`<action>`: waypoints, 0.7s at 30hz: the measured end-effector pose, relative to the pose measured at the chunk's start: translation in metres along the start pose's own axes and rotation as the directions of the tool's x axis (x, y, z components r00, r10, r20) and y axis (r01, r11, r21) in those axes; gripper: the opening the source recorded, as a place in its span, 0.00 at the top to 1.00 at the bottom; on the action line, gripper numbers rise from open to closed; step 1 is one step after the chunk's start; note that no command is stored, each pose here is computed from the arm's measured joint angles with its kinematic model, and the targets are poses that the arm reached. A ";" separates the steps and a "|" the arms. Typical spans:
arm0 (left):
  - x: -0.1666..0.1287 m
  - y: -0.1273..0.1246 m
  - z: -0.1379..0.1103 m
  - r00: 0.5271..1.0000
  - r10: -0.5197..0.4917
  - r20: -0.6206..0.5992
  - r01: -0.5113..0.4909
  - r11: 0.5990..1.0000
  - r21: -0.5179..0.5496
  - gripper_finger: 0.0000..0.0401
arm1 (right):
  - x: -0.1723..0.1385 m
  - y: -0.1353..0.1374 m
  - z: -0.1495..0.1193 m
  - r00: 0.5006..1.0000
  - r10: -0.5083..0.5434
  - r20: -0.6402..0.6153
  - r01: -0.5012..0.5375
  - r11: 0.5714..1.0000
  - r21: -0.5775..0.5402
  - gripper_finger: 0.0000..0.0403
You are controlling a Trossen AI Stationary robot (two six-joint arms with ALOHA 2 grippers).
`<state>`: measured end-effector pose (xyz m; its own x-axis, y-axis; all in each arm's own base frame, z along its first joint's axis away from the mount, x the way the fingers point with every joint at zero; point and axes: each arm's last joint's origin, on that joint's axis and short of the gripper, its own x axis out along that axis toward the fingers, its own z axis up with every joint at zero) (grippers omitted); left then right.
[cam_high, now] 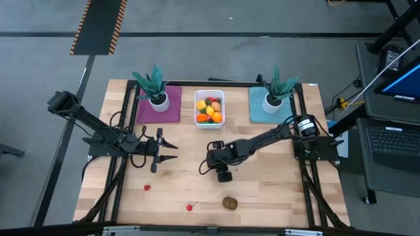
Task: Pick and placing Produce into tupperware
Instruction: Put the yellow zucchini into the white bin
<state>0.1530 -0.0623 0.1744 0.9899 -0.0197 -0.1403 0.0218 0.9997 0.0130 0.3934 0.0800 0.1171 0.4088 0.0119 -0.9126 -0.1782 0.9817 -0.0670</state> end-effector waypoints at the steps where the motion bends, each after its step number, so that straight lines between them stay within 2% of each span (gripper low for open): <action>1: 0.000 0.000 0.000 1.000 0.000 0.000 0.000 1.000 0.000 0.59 | 0.000 0.000 0.000 1.000 0.000 0.000 0.000 1.000 0.000 0.67; 13: 0.000 0.000 0.000 1.000 0.000 0.000 0.000 1.000 0.000 0.59 | 0.000 0.000 0.001 0.999 0.030 0.010 -0.031 0.999 0.026 0.95; 18: 0.000 0.000 0.000 1.000 0.000 0.000 0.000 1.000 0.000 0.59 | -0.001 -0.005 0.002 0.999 0.039 0.020 -0.040 0.997 0.065 0.97; 21: 0.000 0.000 0.000 1.000 0.000 0.000 0.000 1.000 0.000 0.59 | -0.006 -0.010 0.004 0.996 0.079 0.044 -0.083 0.992 0.099 0.97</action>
<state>0.1531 -0.0624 0.1745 0.9900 -0.0200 -0.1400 0.0220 0.9997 0.0130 0.3967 0.0709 0.1247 0.4329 0.0977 -0.8961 -0.1219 0.9913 0.0492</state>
